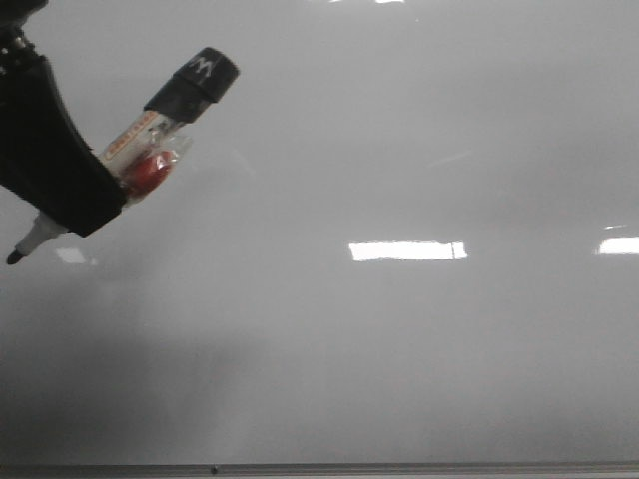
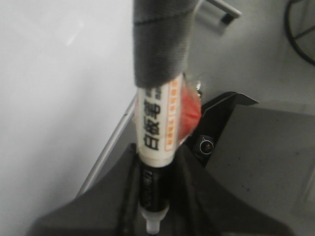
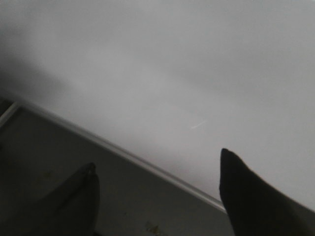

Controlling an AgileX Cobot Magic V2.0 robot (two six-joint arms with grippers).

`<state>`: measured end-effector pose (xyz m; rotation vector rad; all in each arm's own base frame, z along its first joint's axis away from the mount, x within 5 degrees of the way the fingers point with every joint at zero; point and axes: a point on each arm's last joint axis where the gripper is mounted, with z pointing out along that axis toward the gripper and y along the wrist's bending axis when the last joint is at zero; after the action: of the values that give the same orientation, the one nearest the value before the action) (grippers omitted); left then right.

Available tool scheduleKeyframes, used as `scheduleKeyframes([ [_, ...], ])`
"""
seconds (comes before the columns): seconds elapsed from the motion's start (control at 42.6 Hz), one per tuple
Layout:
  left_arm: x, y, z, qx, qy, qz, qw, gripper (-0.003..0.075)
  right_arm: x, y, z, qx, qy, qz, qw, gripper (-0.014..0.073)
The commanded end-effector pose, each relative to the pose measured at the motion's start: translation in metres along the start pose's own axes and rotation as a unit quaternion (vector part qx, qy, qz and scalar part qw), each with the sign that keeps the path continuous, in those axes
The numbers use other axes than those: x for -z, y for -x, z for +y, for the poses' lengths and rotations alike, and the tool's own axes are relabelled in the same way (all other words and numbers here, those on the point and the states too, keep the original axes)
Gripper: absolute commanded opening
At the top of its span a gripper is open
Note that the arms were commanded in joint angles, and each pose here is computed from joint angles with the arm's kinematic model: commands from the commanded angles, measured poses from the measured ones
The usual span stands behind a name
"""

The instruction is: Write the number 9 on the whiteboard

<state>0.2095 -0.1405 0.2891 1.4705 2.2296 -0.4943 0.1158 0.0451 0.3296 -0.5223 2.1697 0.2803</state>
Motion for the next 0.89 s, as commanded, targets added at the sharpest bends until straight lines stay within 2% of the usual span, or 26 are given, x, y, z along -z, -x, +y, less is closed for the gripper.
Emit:
scheduleKeyframes([
  [0.0, 0.017, 0.021, -0.02, -0.074, -0.032, -0.047, 0.996, -0.0019, -0.001, 0.022, 0.016, 0.049, 0.085, -0.003, 0.995, 0.0538],
  [0.094, 0.017, 0.028, -0.033, -0.119, -0.057, -0.05, 0.99, -0.0019, -0.008, 0.036, 0.035, 0.088, 0.174, 0.011, 0.981, 0.0538],
  [0.211, 0.016, 0.033, -0.047, -0.17, -0.081, -0.046, 0.981, -0.0019, -0.018, 0.055, 0.053, 0.128, 0.242, -0.002, 0.962, 0.0539],
  [0.329, 0.014, 0.035, -0.057, -0.191, -0.097, -0.043, 0.976, -0.0019, -0.033, 0.072, 0.069, 0.153, 0.292, 0.0, 0.944, 0.0539],
  [0.61, 0.014, 0.036, -0.06, -0.195, -0.101, -0.043, 0.975, -0.0019, -0.068, 0.085, 0.107, 0.202, 0.357, 0.037, 0.911, 0.0539],
  [0.751, 0.014, 0.036, -0.06, -0.195, -0.101, -0.043, 0.975, -0.0019, -0.08, 0.085, 0.118, 0.208, 0.364, 0.045, 0.907, 0.053],
  [0.822, 0.014, 0.036, -0.06, -0.195, -0.101, -0.043, 0.975, -0.0019, -0.085, 0.084, 0.119, 0.206, 0.364, 0.05, 0.907, 0.0467],
  [0.869, 0.014, 0.036, -0.06, -0.195, -0.1, -0.044, 0.975, -0.0018, -0.087, 0.084, 0.119, 0.205, 0.364, 0.053, 0.907, 0.0389],
])
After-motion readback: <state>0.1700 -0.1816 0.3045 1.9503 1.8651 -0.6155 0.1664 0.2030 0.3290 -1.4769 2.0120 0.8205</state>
